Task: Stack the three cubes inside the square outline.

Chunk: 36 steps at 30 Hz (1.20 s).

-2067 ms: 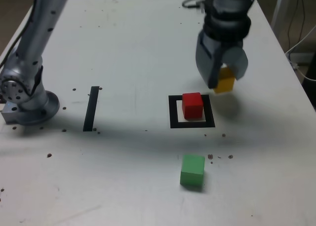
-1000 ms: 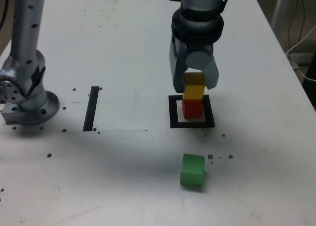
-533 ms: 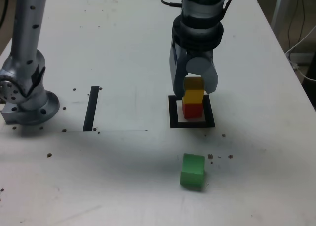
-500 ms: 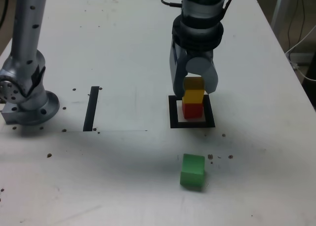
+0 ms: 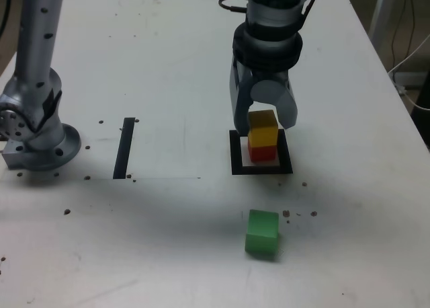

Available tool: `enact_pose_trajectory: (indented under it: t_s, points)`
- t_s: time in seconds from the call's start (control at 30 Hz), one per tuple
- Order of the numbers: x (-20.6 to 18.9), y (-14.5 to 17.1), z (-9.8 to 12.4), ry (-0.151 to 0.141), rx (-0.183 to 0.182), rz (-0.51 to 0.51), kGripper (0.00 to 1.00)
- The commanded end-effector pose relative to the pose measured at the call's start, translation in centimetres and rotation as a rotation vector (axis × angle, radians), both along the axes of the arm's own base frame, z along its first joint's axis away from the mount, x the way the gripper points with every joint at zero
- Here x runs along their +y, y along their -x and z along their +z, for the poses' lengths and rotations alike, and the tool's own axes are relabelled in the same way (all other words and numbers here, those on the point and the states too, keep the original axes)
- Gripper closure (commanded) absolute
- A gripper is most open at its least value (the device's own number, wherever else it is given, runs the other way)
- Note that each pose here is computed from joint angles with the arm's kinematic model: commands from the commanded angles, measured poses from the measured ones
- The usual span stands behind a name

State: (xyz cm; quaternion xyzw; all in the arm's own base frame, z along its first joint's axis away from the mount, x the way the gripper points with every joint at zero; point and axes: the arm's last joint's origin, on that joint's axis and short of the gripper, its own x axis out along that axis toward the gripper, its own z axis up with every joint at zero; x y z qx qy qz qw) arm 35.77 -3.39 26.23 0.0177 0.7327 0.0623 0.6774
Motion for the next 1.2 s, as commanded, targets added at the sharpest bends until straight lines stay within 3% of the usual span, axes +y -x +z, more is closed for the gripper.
enact_pose_trajectory:
  t_s: [0.0,0.2,0.37,0.67,0.97,1.17]
  points:
    - [0.0,-0.1,-0.2,-0.001,0.004,-0.001,0.25]
    - [0.1,0.0,-0.2,-0.005,0.0,-0.001,0.08]
    - [0.1,0.4,0.2,-0.006,-0.002,-0.001,0.01]
    - [-1.0,3.6,2.3,0.013,-0.032,-0.032,0.0]
    - [-6.3,6.3,3.0,0.037,0.003,-0.1,0.02]
    - [-11.1,6.1,2.5,0.059,0.004,-0.164,0.04]
